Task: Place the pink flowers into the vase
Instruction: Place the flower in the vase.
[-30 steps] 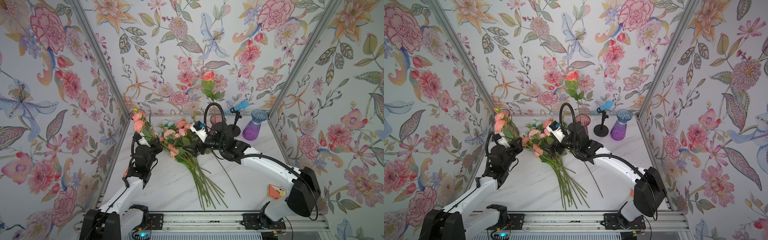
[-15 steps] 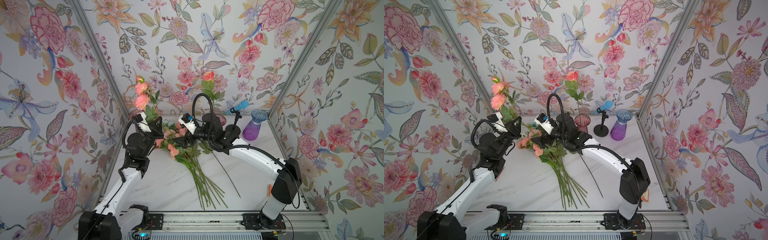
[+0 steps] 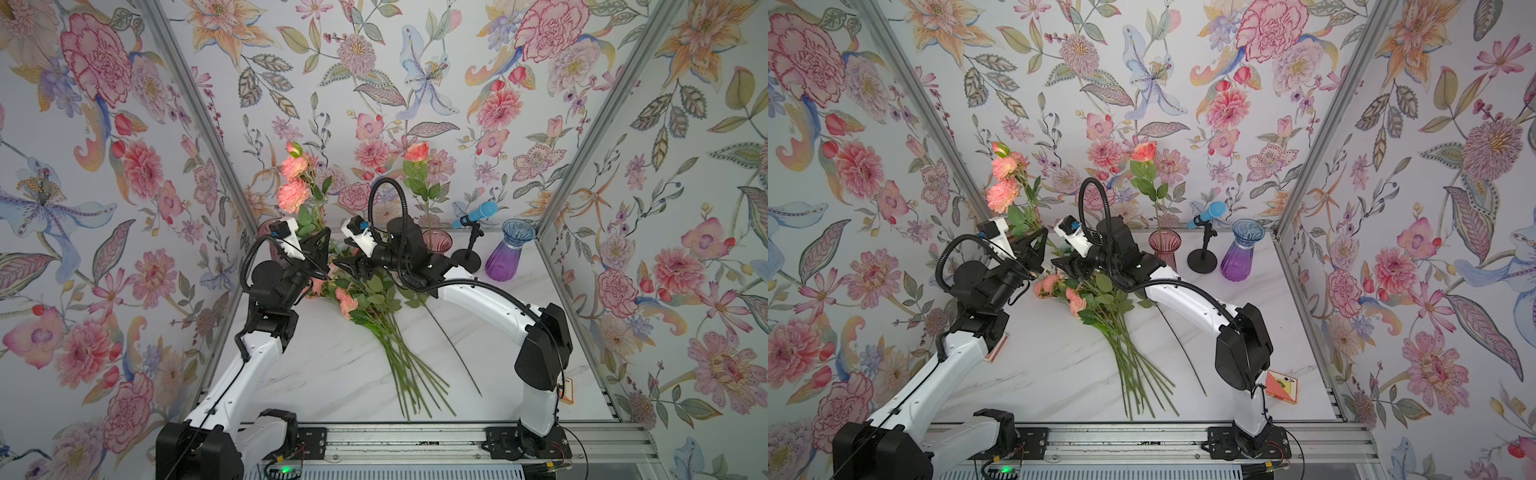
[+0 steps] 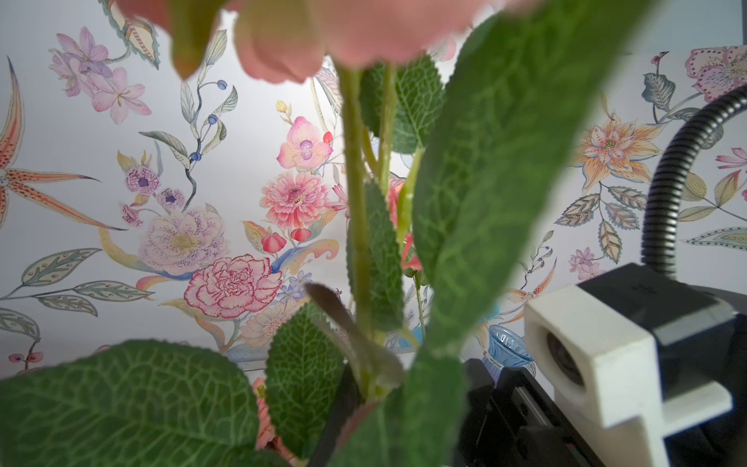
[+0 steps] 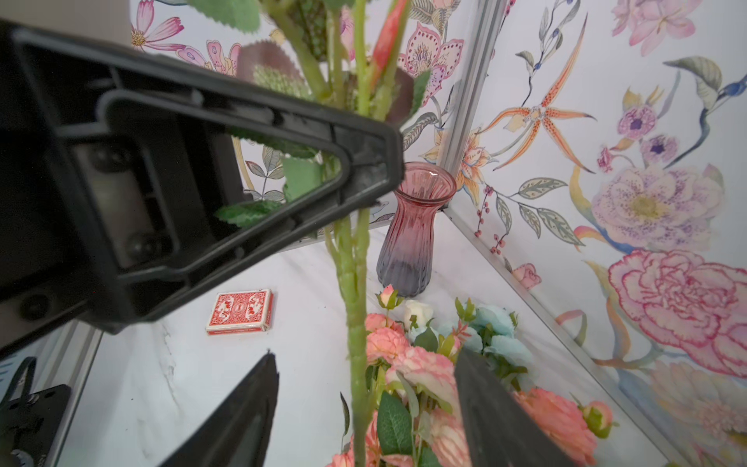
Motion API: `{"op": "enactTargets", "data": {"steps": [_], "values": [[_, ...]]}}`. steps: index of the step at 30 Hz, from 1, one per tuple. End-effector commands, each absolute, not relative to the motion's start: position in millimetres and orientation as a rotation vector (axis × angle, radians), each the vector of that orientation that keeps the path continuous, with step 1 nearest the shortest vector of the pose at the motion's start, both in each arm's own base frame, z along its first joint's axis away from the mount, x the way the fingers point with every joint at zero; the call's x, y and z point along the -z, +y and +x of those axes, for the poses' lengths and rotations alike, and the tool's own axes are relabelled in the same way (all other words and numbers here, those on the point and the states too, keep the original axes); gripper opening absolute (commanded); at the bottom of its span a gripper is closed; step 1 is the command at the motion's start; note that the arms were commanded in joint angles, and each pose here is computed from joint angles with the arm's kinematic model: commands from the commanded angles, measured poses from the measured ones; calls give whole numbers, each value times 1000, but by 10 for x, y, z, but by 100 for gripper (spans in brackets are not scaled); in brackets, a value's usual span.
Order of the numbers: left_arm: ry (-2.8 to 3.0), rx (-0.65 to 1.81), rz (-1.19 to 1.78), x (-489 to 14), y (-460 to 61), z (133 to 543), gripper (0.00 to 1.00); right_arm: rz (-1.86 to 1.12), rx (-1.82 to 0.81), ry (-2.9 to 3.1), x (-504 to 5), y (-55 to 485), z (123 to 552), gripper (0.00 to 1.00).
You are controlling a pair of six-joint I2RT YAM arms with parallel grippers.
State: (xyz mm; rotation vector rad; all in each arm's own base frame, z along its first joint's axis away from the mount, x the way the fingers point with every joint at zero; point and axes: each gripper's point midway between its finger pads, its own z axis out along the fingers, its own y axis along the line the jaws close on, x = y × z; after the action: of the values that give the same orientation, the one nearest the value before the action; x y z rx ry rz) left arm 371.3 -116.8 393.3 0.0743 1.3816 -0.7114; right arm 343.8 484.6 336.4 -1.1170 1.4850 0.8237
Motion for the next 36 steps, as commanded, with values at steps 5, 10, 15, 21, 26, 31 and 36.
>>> {"op": "enactTargets", "data": {"steps": [5,10,15,21,26,31,36], "values": [[1320,695,154,-4199,-1239,3606,0,-1078,-804,1417,-3629,4952,3469,36],[1319,675,138,-4205,-1201,3619,0,-1063,-786,1414,-3656,4949,3484,13],[1316,669,129,-4220,-1186,3626,18,-1016,-777,1418,-3712,4899,3577,5],[1321,639,112,-4227,-1134,3613,67,-892,-735,1413,-3894,4707,3849,1],[1322,607,108,-4237,-1094,3579,100,-735,-737,1387,-4223,4341,4156,0],[1323,604,112,-4230,-1097,3582,100,-605,-727,1327,-4654,3885,4361,0],[1313,607,124,-4225,-1113,3584,100,-505,-714,1258,-5103,3408,4450,1]]}}
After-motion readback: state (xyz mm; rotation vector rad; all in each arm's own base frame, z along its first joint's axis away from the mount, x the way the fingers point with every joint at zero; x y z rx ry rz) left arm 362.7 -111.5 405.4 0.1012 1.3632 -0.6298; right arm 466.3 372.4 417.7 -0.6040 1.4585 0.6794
